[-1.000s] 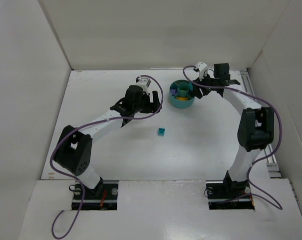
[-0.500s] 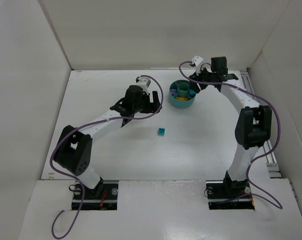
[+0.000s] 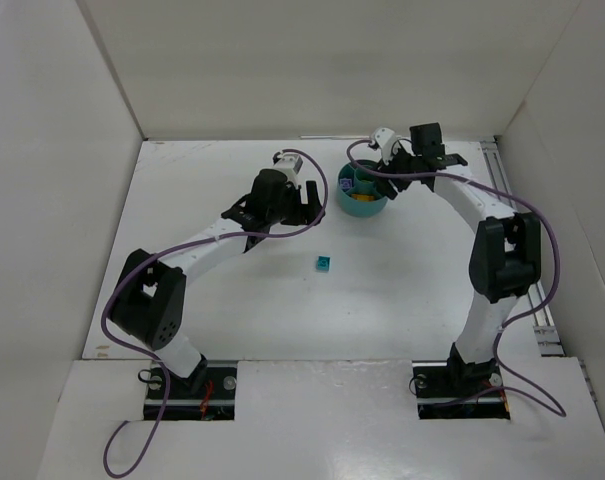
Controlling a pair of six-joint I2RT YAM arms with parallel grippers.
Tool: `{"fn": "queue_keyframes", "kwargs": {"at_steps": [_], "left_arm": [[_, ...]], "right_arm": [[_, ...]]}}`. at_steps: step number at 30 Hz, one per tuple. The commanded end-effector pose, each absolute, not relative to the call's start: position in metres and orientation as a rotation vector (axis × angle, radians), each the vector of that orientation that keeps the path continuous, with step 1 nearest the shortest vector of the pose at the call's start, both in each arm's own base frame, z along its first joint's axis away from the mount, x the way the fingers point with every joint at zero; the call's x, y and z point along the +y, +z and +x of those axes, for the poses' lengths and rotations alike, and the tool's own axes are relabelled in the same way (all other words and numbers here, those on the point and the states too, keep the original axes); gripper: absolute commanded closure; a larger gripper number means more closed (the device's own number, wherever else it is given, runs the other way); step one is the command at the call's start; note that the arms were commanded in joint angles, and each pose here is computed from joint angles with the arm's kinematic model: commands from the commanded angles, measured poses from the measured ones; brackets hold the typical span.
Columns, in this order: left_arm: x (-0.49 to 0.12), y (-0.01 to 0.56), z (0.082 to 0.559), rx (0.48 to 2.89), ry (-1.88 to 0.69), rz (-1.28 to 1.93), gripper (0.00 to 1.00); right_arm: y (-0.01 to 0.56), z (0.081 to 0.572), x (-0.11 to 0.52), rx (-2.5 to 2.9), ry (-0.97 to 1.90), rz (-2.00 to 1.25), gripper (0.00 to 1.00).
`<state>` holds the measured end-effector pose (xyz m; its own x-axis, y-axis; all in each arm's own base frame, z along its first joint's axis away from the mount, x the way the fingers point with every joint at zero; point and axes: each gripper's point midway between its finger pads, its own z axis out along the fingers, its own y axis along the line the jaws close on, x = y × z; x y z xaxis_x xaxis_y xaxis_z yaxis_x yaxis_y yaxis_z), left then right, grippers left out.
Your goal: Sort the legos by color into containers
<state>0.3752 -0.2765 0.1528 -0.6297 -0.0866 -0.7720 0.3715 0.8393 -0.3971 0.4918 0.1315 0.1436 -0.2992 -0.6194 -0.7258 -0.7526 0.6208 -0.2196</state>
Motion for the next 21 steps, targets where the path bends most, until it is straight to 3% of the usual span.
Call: {"fn": "queue_keyframes", "kwargs": {"at_steps": [1, 7, 21], "left_arm": [[-0.282, 0.179, 0.384, 2.087, -0.703, 0.221, 0.22], [-0.28, 0.185, 0.381, 2.075, -0.707, 0.221, 0.22], [-0.278, 0.182, 0.382, 2.081, -0.689, 0.224, 0.24]], "right_arm": [[0.167, 0.496, 0.134, 1.975, 0.127, -1.071, 0.29], [0.153, 0.503, 0.125, 2.045, 0.083, -1.011, 0.32], [0.165, 0.507, 0.124, 2.017, 0.064, -0.969, 0.77]]}}
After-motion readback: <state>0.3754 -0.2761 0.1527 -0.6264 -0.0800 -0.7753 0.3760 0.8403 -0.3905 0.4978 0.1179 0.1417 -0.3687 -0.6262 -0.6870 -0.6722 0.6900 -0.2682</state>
